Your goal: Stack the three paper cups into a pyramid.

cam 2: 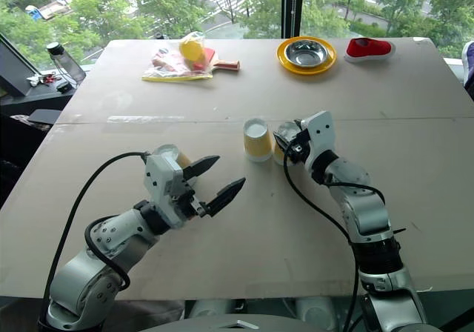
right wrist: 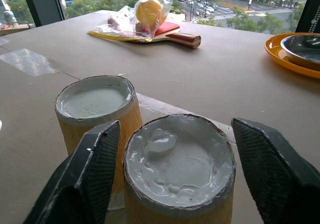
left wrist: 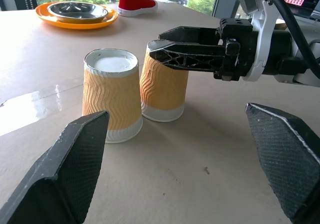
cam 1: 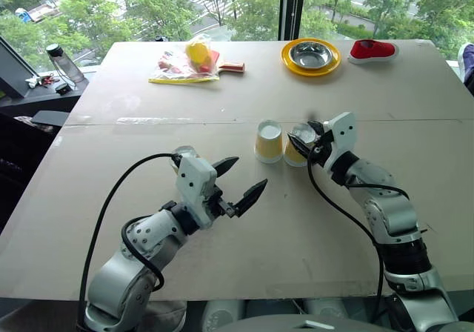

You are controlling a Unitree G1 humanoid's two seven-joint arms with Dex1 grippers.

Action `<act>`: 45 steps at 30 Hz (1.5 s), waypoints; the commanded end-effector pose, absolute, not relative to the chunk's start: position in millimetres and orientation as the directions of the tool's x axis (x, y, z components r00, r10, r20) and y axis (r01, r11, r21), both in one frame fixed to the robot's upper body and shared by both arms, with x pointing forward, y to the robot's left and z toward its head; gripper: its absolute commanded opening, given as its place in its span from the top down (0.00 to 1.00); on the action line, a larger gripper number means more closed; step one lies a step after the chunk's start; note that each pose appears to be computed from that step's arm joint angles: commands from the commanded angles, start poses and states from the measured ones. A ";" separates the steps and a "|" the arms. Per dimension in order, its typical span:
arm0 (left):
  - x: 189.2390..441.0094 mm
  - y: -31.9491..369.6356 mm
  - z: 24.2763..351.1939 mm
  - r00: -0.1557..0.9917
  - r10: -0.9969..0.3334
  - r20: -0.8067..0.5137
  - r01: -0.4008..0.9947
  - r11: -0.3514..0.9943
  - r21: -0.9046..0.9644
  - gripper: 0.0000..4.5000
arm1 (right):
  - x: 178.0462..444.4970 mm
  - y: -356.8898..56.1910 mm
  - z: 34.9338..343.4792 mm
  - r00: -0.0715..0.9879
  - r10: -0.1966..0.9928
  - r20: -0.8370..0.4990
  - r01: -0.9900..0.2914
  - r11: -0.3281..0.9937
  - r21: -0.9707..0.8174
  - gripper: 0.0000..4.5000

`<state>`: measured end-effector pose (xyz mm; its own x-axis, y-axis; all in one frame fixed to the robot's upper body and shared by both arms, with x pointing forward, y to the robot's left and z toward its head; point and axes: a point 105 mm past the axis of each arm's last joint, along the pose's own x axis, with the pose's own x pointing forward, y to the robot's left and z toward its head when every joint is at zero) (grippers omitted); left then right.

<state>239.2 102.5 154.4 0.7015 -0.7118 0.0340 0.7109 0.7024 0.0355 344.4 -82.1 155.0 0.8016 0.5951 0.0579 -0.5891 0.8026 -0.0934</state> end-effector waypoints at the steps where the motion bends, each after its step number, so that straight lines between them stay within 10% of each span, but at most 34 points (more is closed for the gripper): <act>1: 237.4 100.8 164.7 0.697 -0.713 0.082 0.710 0.701 0.064 0.00 | 342.9 -87.4 170.8 0.798 0.591 0.114 -0.581 0.806 -0.111 0.00; 10: 227.3 121.0 157.2 0.770 -0.630 0.105 0.603 0.771 0.203 0.00 | 317.1 -122.3 190.2 0.767 0.606 0.213 -0.596 0.795 -0.114 0.00; 21: 221.4 196.7 136.7 0.982 -0.033 0.187 -0.004 0.981 0.196 0.00 | 206.6 -159.9 163.0 0.441 0.887 0.136 -0.887 0.453 -0.082 0.00; 45: 282.1 194.0 123.9 0.960 -0.181 0.213 0.123 0.958 0.260 0.00 | 188.1 -142.4 168.2 0.416 0.877 0.239 -0.887 0.450 -0.107 0.00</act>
